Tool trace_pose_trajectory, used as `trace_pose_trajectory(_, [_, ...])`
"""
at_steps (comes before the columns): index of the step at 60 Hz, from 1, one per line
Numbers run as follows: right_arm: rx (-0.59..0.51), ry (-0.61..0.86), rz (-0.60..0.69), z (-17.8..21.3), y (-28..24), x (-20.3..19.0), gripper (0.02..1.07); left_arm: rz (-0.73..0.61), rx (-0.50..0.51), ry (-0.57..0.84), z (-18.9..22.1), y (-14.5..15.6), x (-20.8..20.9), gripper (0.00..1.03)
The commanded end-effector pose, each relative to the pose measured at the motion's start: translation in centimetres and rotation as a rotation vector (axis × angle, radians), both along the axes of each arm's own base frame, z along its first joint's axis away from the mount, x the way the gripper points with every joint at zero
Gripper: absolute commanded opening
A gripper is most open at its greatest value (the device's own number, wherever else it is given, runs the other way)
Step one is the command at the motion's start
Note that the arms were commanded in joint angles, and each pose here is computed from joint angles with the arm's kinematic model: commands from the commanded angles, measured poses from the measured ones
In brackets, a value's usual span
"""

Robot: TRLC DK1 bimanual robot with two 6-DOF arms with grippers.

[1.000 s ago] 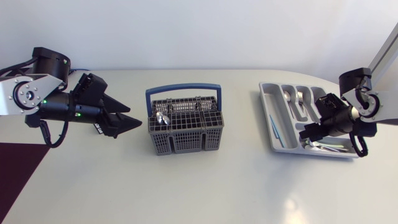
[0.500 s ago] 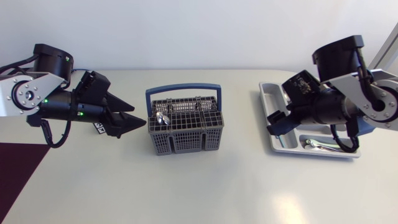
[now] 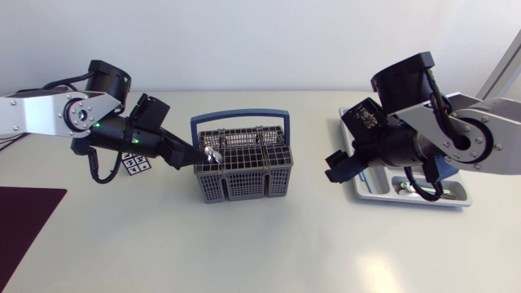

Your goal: Transfer all utensils from the basket to the drawer tray.

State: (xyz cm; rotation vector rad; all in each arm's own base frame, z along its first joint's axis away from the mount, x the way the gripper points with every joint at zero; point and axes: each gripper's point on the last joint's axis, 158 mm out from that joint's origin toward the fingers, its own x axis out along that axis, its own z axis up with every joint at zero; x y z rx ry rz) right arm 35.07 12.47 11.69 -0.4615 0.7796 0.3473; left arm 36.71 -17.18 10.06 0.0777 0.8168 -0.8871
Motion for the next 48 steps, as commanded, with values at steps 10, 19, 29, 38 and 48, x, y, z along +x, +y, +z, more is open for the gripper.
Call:
trace_pose_trajectory(10, [0.012, -0.009, -0.015, -0.1, 0.4, 0.6, 0.85, 0.012, -0.034, 0.051, 0.1, -1.8, 1.1, 0.46])
trace_pose_trajectory(19, [0.009, -0.008, -0.013, -0.4, 0.3, 0.5, 0.85, 0.027, -0.039, 0.079, -0.5, -1.8, 1.5, 0.29])
trace_pose_trajectory(29, [0.007, -0.018, -0.017, -0.4, 0.0, 0.7, 0.85, 0.042, -0.044, 0.094, -0.7, -1.7, 1.7, 0.14])
trace_pose_trajectory(38, [0.005, -0.015, -0.014, -0.6, -0.1, 0.5, 0.85, 0.051, -0.049, 0.104, -0.7, -1.6, 1.7, 0.03])
trace_pose_trajectory(48, [0.004, -0.021, -0.011, -0.4, -0.1, 0.3, 0.85, 0.067, -0.066, 0.093, 0.4, -1.5, 1.8, 0.03])
